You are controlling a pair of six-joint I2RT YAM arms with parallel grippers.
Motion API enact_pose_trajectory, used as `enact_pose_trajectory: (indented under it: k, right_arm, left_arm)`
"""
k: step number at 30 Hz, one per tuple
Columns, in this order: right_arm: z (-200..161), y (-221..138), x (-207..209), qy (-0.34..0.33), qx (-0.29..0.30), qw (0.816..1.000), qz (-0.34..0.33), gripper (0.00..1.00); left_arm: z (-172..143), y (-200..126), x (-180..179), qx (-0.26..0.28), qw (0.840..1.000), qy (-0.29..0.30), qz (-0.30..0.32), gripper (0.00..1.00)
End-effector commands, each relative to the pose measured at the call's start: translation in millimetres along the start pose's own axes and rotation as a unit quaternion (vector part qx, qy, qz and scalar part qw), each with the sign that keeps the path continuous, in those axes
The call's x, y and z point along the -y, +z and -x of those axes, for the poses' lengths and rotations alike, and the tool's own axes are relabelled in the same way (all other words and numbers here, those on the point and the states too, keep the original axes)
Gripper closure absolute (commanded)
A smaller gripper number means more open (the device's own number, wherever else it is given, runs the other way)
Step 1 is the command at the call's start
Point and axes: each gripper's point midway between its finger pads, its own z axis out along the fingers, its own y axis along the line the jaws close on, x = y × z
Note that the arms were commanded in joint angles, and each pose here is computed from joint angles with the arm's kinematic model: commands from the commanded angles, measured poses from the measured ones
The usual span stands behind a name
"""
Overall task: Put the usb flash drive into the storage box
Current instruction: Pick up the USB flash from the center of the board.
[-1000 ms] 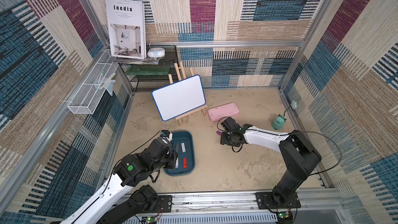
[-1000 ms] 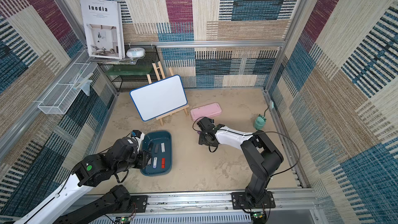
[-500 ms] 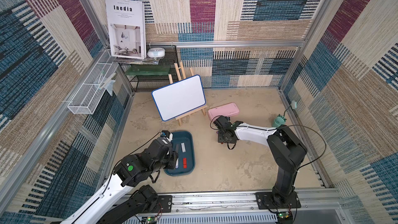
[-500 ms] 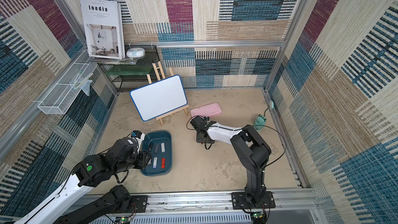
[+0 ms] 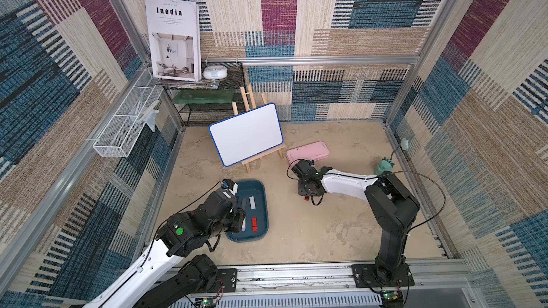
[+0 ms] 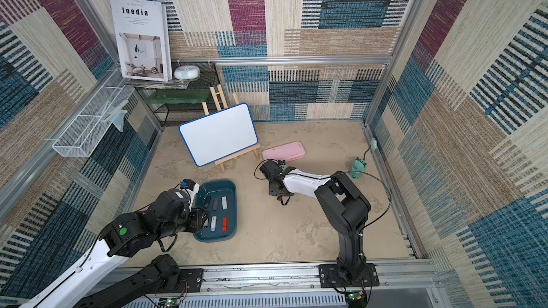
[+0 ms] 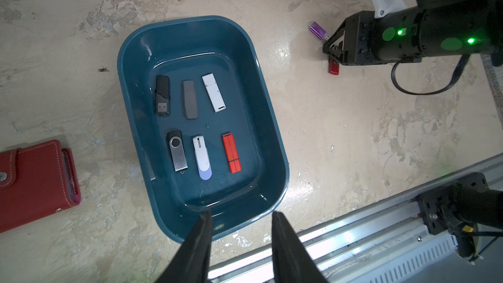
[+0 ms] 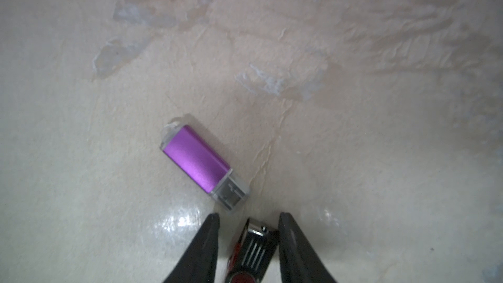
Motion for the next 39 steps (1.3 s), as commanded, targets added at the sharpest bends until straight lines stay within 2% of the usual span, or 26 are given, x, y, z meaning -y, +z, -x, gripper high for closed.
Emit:
enact_pose_trajectory:
  k: [1,3,6,19,30,39]
  right_arm:
    - [-28.3,4.7,0.3,-0.019,-0.059,0.998,0.006,0.56]
    - [-27.4,2.7,1.5,-0.02,-0.058,0.998,0.002,0.46]
    - [-28.1,-1.3,3.0,-0.017,-0.057,0.998,-0.001,0.45]
    - [-39.6,-4.0,5.0,-0.014,-0.06,0.998,0.001,0.54]
    - [-35.2,0.5,1.8,-0.021,-0.061,0.998,-0.004,0.72]
    - [-24.6,-20.8,-0.7,-0.027,-0.039,0.999,0.016,0.9]
  left_arm:
    - [2.7,0.8,1.1,0.005,1.0,0.0,-0.001,0.59]
    - [2.5,1.2,0.9,0.004,1.0,0.001,0.0,0.59]
    - [2.3,1.4,1.2,0.003,1.0,0.001,-0.001,0.59]
    - [2.2,1.9,1.1,0.002,1.0,0.001,0.0,0.59]
    - [1.9,2.4,0.8,0.002,1.0,0.001,0.001,0.59]
    - [2.4,1.4,-0.2,0.005,1.0,0.0,0.002,0.59]
